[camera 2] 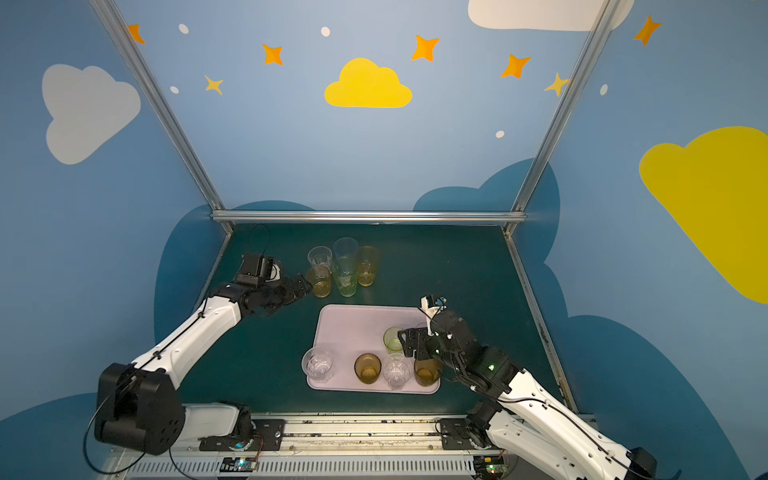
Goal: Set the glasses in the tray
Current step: 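Reach the left gripper to the amber glass beyond the tray while the right gripper withdraws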
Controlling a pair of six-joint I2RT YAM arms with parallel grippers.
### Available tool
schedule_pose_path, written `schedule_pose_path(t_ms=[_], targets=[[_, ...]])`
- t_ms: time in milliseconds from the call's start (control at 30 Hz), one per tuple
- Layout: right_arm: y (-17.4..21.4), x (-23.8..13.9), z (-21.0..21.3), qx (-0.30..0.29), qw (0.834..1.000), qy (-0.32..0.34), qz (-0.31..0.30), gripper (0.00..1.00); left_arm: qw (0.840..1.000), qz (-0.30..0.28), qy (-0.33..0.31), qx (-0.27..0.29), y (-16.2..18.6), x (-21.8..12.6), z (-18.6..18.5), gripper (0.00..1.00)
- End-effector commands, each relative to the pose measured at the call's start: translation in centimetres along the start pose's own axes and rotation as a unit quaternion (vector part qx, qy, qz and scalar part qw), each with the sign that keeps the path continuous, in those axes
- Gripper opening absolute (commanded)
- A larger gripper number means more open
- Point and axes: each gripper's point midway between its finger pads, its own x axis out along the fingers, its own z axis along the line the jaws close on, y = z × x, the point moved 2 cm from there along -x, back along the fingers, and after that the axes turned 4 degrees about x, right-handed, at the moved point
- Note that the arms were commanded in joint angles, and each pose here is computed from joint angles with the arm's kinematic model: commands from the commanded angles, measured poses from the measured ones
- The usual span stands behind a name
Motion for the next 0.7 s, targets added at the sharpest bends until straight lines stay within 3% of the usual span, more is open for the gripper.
schedule_pose_path(t_ms=[0,167,533,667], targets=[[-1.0,0.0,1.1,-0.017,0.999,-0.032,-0.019,0.86,1.0,0.002,-0.014,0.014,-1.0,0.7,-0.2,0.98],[-1.0,0.4,1.6,-0.025,0.998,-0.049,-0.011,0.86,0.999,0.009,-0.025,0.019,-1.7,2.0,-0.1,0.87],[-0.7,1.1,1.0,-0.006,0.999,-0.042,0.008,0.86,0.998,0.01,-0.057,0.024,-3.8,4.0,0.0,0.55],[0.1,1.4,0.5,0.006,0.999,-0.041,0.013,0.86,0.997,0.016,-0.066,0.028,-4.5,4.6,-0.1,0.48]])
